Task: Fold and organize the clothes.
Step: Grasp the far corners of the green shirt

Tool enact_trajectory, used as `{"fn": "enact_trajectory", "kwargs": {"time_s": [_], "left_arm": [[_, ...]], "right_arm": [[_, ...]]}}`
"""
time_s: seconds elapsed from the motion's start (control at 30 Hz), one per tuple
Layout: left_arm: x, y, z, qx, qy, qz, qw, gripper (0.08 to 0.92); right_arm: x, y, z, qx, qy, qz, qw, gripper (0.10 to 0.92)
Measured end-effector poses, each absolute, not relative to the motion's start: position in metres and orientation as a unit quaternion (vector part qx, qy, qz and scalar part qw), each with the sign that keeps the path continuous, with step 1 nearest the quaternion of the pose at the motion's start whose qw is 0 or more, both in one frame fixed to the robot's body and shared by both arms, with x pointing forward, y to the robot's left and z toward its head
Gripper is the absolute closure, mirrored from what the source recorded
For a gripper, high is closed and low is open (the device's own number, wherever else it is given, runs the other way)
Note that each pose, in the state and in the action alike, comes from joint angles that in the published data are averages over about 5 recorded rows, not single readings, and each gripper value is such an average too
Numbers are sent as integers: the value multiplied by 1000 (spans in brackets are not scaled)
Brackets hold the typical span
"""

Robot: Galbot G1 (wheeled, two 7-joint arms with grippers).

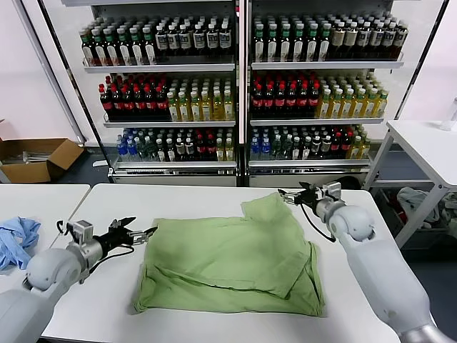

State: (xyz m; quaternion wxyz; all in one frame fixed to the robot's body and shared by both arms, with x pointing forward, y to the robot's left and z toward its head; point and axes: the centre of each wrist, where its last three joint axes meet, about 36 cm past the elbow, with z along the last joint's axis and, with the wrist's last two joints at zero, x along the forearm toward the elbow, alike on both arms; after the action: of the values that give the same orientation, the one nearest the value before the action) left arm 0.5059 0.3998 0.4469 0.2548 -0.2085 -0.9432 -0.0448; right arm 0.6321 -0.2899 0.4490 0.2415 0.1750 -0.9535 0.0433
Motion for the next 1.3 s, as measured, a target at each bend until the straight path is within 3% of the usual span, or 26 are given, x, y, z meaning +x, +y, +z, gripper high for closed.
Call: {"fn": "enact_trajectory", "kwargs": {"time_s": [0.4,0.83,1.0,1.3], "left_arm": [[539,385,427,-206,-939,-30,273,177],[548,381,408,-201,-934,-25,296,177],[548,381,402,-200,-931,-27,305,205],[542,383,396,-202,-928,-26,311,467]], "right_arm": [[652,-274,435,176,-945,54,270,200],[658,-257,424,183,-937,66,288,202],[659,-254,421,188,-934,73,296,286],[657,-255,417,192,-930,73,304,529]]}}
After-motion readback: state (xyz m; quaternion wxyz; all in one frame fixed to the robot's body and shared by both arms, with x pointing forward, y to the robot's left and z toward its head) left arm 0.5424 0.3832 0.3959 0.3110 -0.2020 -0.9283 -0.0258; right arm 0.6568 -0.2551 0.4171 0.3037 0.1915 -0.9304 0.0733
